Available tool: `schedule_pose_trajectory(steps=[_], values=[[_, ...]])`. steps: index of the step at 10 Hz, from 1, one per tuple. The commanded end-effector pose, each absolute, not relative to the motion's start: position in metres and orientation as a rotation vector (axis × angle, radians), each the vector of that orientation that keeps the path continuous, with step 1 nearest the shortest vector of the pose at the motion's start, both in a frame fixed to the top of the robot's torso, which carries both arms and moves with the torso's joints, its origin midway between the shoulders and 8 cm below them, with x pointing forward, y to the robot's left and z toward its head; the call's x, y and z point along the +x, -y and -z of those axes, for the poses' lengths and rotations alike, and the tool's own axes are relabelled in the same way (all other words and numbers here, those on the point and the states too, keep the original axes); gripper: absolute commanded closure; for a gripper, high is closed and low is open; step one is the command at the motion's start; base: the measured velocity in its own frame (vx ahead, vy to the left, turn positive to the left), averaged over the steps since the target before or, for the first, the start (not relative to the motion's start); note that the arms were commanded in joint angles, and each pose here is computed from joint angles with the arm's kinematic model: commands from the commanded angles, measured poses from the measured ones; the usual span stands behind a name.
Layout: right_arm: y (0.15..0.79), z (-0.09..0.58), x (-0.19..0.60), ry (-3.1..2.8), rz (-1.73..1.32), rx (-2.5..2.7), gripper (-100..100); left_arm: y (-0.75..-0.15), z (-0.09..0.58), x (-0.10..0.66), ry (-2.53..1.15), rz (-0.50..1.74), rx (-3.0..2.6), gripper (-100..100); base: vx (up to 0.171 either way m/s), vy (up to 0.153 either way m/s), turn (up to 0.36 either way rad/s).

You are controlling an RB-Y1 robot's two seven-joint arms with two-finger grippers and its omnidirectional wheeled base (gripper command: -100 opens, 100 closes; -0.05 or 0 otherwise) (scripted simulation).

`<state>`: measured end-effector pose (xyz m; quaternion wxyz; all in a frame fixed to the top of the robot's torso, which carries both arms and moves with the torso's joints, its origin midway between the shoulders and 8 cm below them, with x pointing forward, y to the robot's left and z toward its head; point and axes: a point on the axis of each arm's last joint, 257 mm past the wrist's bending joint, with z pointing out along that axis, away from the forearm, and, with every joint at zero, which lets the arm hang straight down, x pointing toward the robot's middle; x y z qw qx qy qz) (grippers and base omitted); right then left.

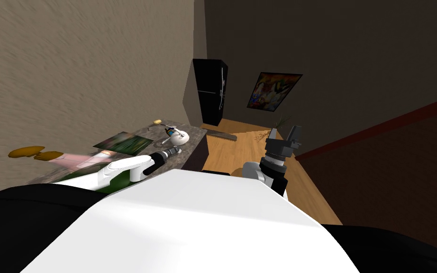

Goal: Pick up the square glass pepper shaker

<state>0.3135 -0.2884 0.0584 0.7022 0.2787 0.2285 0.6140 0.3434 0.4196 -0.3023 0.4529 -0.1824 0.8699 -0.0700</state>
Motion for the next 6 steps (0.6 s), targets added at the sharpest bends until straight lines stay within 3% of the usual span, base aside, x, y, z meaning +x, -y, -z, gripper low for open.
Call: schedule_pose_trajectory(steps=[1,4,5,6], values=[[0.2884,-0.0584,0.3135,-0.509,-1.367,0.62,0,-0.4196,0.3023,0.3434,-2.148,0.173,-0.45,100,0.0,0.0,0.0],[0.2884,-0.0584,0.3135,-0.509,-1.367,0.62,0,-0.4204,0.3018,0.3438,-2.147,0.168,-0.446,100,0.0,0.0,0.0],[0.2884,-0.0584,0.3135,-0.509,-1.367,0.62,0,-0.4205,0.3018,0.3438,-2.147,0.168,-0.446,0,0.0,0.0,0.0],[0.2884,-0.0584,0.3135,-0.509,-1.367,0.62,0,-0.4219,0.3084,0.3355,-2.17,0.185,-0.461,100,0.031,-0.027,0.008]])
